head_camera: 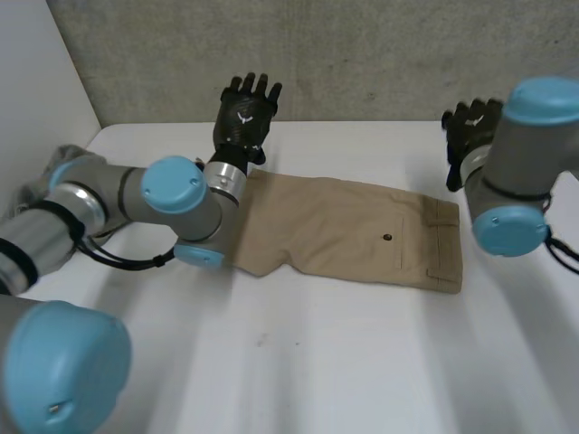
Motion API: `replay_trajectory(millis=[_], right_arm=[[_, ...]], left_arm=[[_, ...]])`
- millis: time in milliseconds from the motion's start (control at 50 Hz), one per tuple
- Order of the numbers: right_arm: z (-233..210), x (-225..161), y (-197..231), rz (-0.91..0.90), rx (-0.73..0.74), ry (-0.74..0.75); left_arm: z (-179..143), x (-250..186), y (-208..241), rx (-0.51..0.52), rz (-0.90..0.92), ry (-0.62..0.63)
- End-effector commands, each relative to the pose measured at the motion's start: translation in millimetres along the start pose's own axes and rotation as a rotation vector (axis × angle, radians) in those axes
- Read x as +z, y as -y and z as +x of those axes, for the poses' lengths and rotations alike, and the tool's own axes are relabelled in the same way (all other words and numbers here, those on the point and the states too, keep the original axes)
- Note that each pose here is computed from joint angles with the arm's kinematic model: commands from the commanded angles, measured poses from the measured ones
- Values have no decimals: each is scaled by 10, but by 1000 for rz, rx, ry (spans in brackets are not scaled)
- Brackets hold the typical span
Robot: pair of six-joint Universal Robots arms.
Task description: Fold the laundry.
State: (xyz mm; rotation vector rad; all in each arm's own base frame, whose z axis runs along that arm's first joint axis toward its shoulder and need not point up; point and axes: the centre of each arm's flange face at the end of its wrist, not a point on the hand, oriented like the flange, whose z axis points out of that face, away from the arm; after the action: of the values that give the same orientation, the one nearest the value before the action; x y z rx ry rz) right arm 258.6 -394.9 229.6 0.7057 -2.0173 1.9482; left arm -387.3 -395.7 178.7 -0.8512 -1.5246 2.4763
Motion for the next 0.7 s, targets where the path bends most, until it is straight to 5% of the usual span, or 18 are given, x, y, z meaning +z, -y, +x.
replay_trajectory(millis=[20, 240, 700], right_arm=[[55, -701, 102, -57, 48, 184], [-221, -1077, -682, -264, 325, 345], [-376, -735, -1220, -258, 256, 304]], left_arm=[[-182, -336, 403, -1, -42, -8], [-235, -1129, 557, -112, -241, -79], [-192, -1452, 557, -185, -316, -101]])
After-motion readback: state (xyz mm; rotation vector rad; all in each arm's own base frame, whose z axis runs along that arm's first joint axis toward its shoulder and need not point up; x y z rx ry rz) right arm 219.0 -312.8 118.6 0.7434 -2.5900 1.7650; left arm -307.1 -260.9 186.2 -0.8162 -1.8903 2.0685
